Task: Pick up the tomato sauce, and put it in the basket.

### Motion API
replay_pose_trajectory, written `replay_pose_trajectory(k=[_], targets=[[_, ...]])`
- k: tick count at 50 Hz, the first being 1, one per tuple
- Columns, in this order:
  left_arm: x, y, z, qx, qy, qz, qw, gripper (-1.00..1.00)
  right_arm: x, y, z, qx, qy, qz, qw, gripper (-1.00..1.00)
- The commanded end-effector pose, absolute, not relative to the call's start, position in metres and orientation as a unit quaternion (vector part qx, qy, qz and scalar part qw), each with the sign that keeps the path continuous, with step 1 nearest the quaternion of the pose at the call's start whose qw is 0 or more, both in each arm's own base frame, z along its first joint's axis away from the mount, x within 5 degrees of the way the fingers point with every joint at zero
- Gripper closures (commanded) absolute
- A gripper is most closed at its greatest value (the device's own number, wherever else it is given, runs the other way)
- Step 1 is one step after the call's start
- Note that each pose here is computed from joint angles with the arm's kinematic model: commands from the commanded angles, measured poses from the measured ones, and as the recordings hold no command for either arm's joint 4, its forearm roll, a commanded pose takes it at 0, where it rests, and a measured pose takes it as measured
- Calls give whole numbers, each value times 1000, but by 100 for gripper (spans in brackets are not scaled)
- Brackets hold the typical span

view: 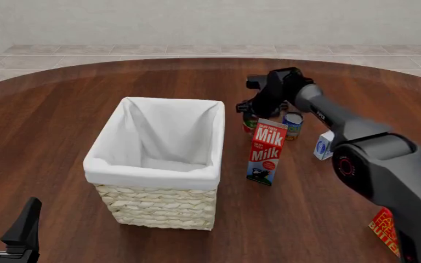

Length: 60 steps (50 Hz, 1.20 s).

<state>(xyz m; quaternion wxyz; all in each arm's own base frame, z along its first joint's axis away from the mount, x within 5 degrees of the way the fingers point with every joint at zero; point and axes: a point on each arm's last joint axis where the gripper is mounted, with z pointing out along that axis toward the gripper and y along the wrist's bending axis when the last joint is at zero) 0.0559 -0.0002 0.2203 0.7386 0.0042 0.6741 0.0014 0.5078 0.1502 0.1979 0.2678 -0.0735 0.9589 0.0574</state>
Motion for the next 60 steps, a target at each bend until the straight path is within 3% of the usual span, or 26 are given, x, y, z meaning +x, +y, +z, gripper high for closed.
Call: replay_pose_trajectory(k=[1, 21, 38, 60], targets=[[56, 0, 221, 3, 674, 3, 739, -100, 502, 157, 230, -75, 950, 68, 297, 100], [56, 0, 221, 4, 674, 3, 739, -100, 477, 163, 286, -92, 935, 79, 334, 100], [56, 0, 221, 3, 674, 3, 739, -100, 429, 154, 361, -109, 915, 87, 378, 100], [56, 0, 221, 3, 674, 2, 739, -100, 366, 164, 403, -148, 899, 105, 398, 100]])
